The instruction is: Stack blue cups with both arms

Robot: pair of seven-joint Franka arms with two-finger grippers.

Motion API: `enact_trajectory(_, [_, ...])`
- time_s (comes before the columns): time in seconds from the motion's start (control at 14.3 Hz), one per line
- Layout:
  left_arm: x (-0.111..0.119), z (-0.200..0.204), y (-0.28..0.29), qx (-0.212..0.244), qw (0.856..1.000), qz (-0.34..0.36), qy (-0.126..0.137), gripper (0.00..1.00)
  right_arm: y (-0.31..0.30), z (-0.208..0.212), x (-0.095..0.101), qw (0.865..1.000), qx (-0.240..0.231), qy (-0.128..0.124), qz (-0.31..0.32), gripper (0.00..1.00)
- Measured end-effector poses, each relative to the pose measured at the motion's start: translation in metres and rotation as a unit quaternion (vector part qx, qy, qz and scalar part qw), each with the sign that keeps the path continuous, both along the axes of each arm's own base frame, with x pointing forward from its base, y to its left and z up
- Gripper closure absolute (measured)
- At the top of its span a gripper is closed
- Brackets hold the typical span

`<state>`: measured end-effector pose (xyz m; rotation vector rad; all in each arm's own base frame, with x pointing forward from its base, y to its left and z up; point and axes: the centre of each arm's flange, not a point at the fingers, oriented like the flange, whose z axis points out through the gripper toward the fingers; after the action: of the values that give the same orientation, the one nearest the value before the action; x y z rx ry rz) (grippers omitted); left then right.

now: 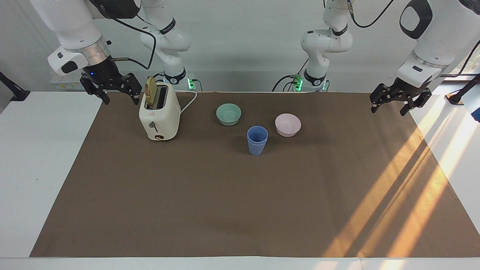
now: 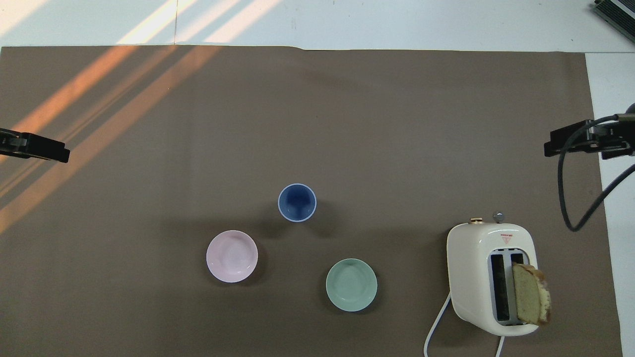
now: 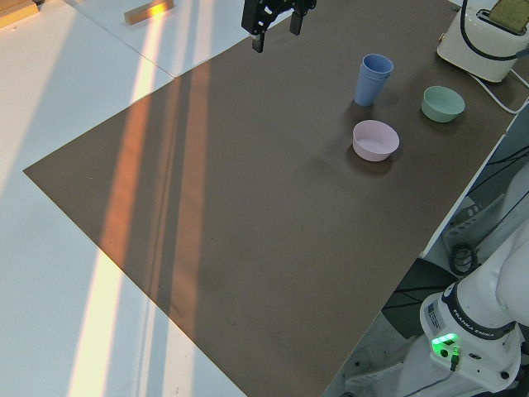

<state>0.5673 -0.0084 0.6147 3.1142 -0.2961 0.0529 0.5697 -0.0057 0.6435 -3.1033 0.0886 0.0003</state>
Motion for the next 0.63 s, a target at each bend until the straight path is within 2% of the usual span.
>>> enact_trajectory(0.63, [-0.0007,-0.0007,0.0000,0.000,1.000,0.000,0.004,0.00,-0.0002,0.0013,-0.0011,1.000,0.000,0.000,0.000,0.00])
